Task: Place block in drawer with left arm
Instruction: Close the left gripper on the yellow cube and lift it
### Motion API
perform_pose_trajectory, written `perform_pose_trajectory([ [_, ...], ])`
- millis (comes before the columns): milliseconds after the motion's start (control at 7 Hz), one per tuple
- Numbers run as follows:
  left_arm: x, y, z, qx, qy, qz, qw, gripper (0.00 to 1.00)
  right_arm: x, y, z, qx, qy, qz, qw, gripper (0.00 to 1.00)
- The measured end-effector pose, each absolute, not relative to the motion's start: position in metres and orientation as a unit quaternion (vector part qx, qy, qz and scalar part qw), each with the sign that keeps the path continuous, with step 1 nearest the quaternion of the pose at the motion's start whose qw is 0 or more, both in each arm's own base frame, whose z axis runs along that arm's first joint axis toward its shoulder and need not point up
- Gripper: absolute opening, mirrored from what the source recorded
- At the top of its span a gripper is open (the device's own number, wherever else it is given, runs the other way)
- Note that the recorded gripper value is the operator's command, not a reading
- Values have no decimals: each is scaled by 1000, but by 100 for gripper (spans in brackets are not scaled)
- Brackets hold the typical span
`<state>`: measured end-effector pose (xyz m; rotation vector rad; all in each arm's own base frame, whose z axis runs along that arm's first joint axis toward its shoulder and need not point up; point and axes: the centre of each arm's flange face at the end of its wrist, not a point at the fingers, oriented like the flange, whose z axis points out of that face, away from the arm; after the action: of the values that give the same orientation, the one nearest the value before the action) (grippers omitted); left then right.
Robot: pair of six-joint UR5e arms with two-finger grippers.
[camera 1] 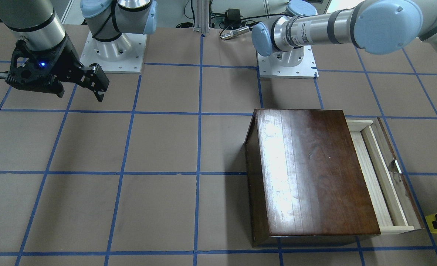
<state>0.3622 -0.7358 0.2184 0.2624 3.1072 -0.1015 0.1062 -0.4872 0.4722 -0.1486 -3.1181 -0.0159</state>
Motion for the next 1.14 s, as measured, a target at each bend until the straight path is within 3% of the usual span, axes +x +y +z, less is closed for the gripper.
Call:
perform_pose_trajectory([
  [429,364,-738,198,101,994,-28,9,92,106,-487,472,-48,-999,-5,10,100],
  [857,366,-735,192,111,993,-25,6,78,106,-487,472,-48,-999,-5,10,100],
  [1000,369,-733,192,111,994,-25,6,62,106,-487,472,-48,-999,-5,10,100],
  [1143,371,-732,192,109,994,-25,6,59,106,-487,472,-48,-999,-5,10,100],
])
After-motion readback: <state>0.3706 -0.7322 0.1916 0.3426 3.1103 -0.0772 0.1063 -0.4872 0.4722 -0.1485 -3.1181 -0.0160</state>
